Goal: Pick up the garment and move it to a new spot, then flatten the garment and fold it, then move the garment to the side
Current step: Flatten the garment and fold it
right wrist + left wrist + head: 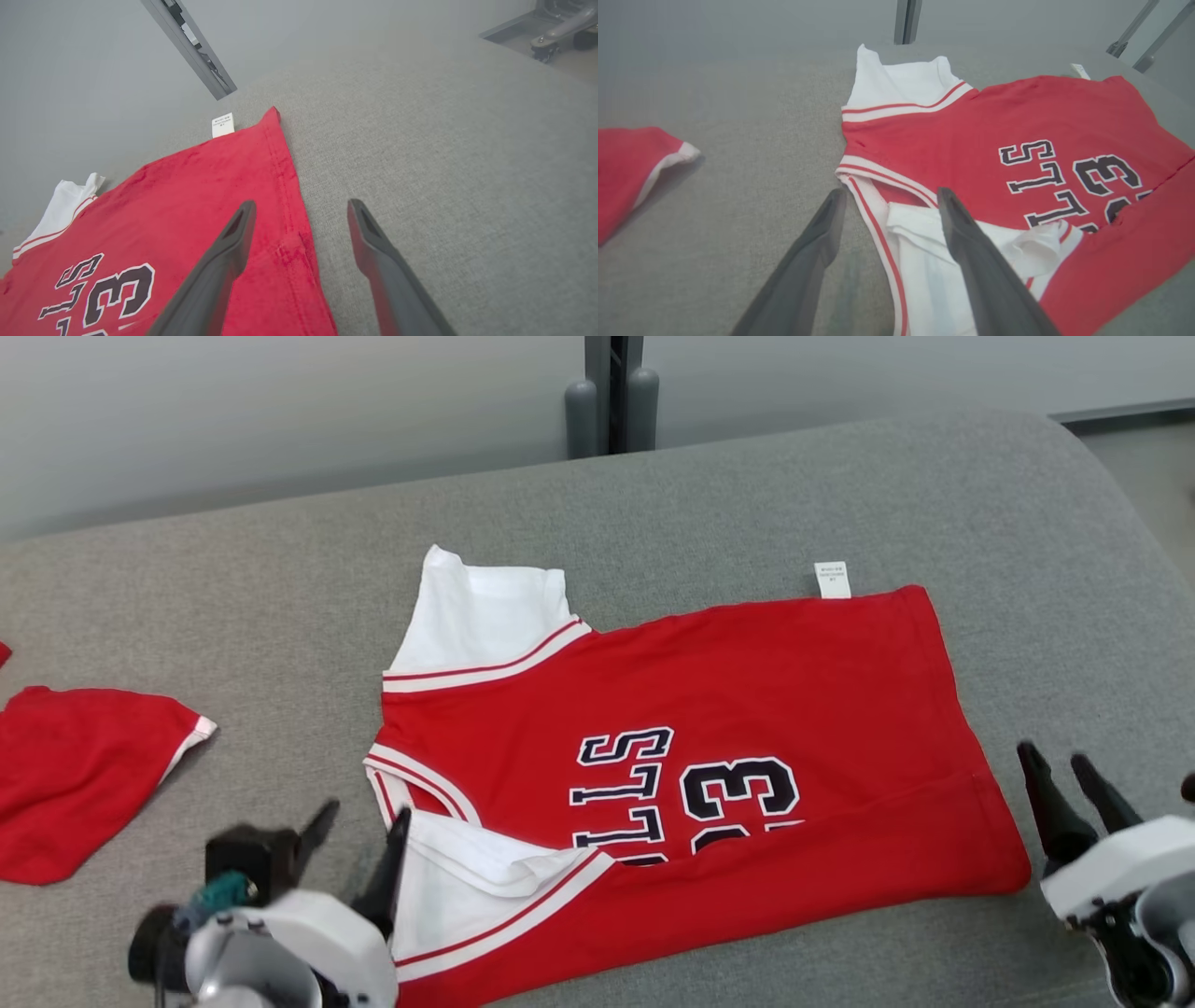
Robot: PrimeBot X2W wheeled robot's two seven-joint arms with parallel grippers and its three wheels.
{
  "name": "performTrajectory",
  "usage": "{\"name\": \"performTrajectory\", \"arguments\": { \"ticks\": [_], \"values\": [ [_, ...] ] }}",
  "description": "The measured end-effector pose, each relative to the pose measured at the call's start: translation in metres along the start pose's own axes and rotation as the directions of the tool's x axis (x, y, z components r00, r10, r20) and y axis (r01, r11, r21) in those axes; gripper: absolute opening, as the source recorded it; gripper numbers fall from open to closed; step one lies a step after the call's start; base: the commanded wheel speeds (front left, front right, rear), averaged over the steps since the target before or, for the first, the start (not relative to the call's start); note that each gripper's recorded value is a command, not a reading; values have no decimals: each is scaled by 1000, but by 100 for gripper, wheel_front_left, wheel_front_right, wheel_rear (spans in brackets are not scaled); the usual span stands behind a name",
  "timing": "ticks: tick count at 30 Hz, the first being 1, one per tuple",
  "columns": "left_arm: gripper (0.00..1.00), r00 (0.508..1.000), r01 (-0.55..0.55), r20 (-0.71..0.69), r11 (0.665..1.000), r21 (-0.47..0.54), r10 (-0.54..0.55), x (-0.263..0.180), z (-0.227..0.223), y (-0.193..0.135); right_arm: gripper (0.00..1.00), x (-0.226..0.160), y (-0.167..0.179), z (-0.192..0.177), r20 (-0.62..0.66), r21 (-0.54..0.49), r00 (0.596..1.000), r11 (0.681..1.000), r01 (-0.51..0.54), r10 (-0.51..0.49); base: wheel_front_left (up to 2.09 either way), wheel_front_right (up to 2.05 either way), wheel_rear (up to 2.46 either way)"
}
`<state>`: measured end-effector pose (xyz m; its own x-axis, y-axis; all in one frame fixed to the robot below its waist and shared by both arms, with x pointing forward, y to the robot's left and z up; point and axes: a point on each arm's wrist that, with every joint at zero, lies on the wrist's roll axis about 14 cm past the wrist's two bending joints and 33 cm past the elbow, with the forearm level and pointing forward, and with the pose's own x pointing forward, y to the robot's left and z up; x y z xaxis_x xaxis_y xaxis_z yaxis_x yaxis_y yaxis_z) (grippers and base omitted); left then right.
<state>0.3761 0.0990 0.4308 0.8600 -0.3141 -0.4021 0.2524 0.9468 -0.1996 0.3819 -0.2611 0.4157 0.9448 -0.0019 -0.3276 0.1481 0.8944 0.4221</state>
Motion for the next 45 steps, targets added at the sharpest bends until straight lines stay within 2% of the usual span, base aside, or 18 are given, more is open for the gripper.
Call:
{"name": "performTrajectory", "arguments": {
  "ticks": [3,9,14,16,24,32,42,43,44,45],
  "values": [
    [100,998,-22,63,1000,12,21,19,21,7,100,12,14,19,72,-40,997,999,-32,35,0,0,0],
    [100,995,-28,97,996,81,20,66,43,14,100,33,35,39,157,-106,983,992,-75,92,0,0,0],
    [100,997,-10,79,987,158,-2,113,50,15,100,47,38,40,168,-148,981,986,-77,101,0,0,0],
    [100,999,-5,50,967,253,-8,139,46,18,100,54,39,39,172,-151,980,986,-76,102,0,0,0],
    [100,1000,-1,7,946,323,-1,192,42,22,100,63,42,31,171,-154,980,985,-72,98,0,0,0],
    [100,999,30,-42,929,370,-15,227,35,18,100,63,36,22,166,-149,983,988,-48,73,0,0,0],
    [100,999,23,-34,916,400,-11,239,39,21,100,62,32,19,162,-148,985,988,-33,57,0,0,0],
    [58,1000,22,-27,916,400,-12,240,41,21,100,62,31,19,162,-147,985,989,-33,56,0,0,0],
    [39,1000,22,-23,916,401,-14,240,43,20,100,62,31,19,161,-147,985,989,-32,56,0,0,0],
    [6,1000,27,-22,916,401,-20,239,43,19,100,62,31,18,159,-148,986,989,-30,54,0,0,0]
  ]
}}
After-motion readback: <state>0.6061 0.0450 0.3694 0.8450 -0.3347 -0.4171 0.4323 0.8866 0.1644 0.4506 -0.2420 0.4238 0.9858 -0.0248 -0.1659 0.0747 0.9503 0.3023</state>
